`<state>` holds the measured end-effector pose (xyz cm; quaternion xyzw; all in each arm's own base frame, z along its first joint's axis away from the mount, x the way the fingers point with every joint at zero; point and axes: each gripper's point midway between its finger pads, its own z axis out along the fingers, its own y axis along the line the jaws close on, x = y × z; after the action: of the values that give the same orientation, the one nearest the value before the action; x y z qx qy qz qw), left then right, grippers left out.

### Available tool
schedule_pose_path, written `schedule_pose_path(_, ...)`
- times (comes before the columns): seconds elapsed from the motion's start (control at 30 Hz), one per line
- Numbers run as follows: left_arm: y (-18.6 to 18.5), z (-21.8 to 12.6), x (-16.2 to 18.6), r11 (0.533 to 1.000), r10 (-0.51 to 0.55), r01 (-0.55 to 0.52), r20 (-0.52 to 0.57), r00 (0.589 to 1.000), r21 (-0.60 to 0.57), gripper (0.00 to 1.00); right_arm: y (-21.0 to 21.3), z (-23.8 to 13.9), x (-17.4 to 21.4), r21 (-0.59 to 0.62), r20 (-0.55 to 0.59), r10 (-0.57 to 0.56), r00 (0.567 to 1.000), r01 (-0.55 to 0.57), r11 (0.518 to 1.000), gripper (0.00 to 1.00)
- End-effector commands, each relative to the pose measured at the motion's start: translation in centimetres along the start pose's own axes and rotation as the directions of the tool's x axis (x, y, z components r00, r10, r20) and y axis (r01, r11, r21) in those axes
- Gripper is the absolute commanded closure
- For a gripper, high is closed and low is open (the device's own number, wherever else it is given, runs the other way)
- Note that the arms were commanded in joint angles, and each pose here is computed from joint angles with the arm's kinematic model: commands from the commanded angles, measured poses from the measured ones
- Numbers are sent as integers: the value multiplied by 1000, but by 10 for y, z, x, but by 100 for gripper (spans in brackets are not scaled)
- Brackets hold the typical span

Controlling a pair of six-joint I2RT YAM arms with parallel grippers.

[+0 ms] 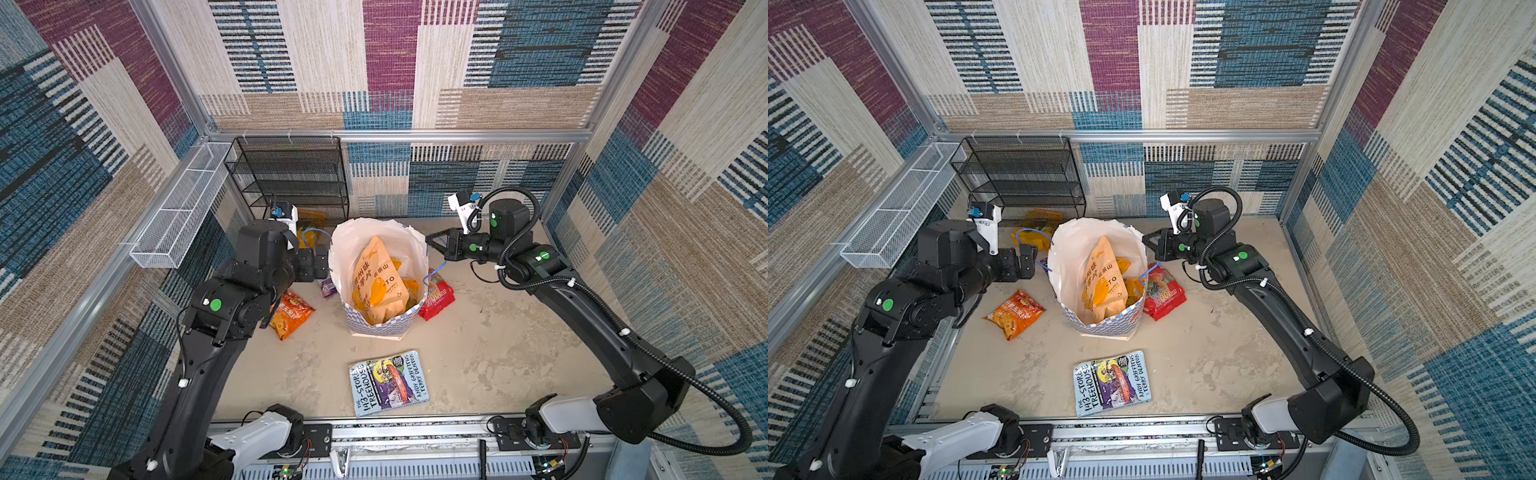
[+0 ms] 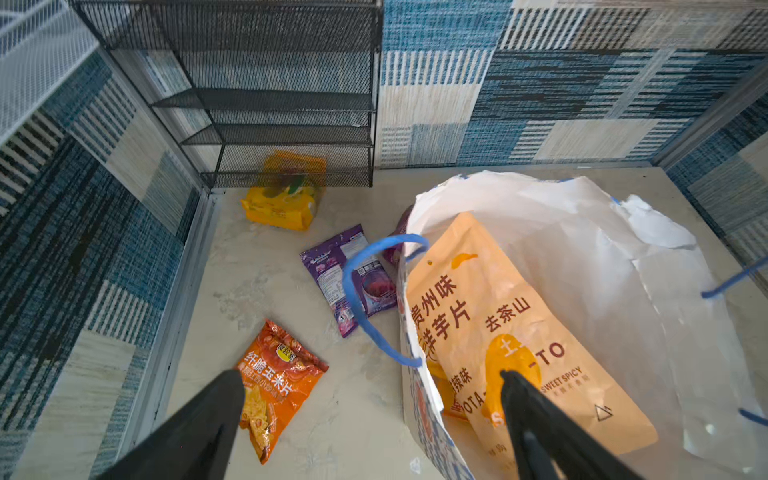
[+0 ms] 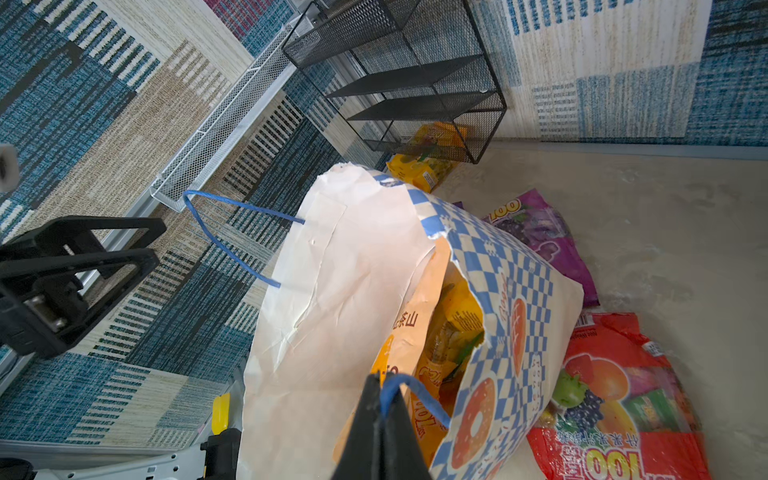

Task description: Place the snacks into the paper bag

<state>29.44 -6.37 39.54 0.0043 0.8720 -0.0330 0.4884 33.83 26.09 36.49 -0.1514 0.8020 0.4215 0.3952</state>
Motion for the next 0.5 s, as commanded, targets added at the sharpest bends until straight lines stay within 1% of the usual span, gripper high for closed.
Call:
schedule_pose_path(0.0, -12, 12, 12, 990, -61, 69, -72, 996, 121, 1, 5, -4, -11, -3, 42, -28, 999, 28, 1000, 99)
schedule_pose_path(0.07, -12, 23, 11, 982, -99, 110, -78, 992, 154, 1, 6, -5, -11, -4, 42, -30, 999, 30, 1000, 98)
schedule_pose_path(0.17, -3, 43, 11, 974, -153, 169, -108, 982, 149, 1, 5, -5, -10, 0, 40, -30, 999, 30, 1000, 98)
schedule_pose_path(0.23, -5, 51, 7, 965, -173, 190, -102, 980, 182, 4, 5, -5, -8, -3, 33, -33, 999, 33, 999, 98)
schedule_pose_path(0.27, -7, 53, 4, 958, -185, 201, -95, 978, 203, 10, 4, -4, -7, 0, 28, -31, 999, 31, 1000, 98)
schedule_pose_path(0.3, -7, 55, 2, 954, -195, 210, -90, 977, 212, 20, 3, -4, -7, 2, 25, -31, 999, 31, 1000, 98)
schedule_pose_path(0.37, -9, 55, -2, 946, -214, 227, -83, 973, 230, 59, 3, -6, -8, 11, 30, -35, 999, 35, 999, 97)
schedule_pose_path(0.43, -14, 54, -4, 934, -225, 239, -81, 971, 266, 82, 3, -8, -11, 20, 39, -40, 998, 40, 999, 95)
schedule_pose_path(0.47, -19, 53, -5, 924, -233, 246, -80, 969, 293, 91, 5, -11, -14, 25, 47, -46, 998, 45, 999, 83)
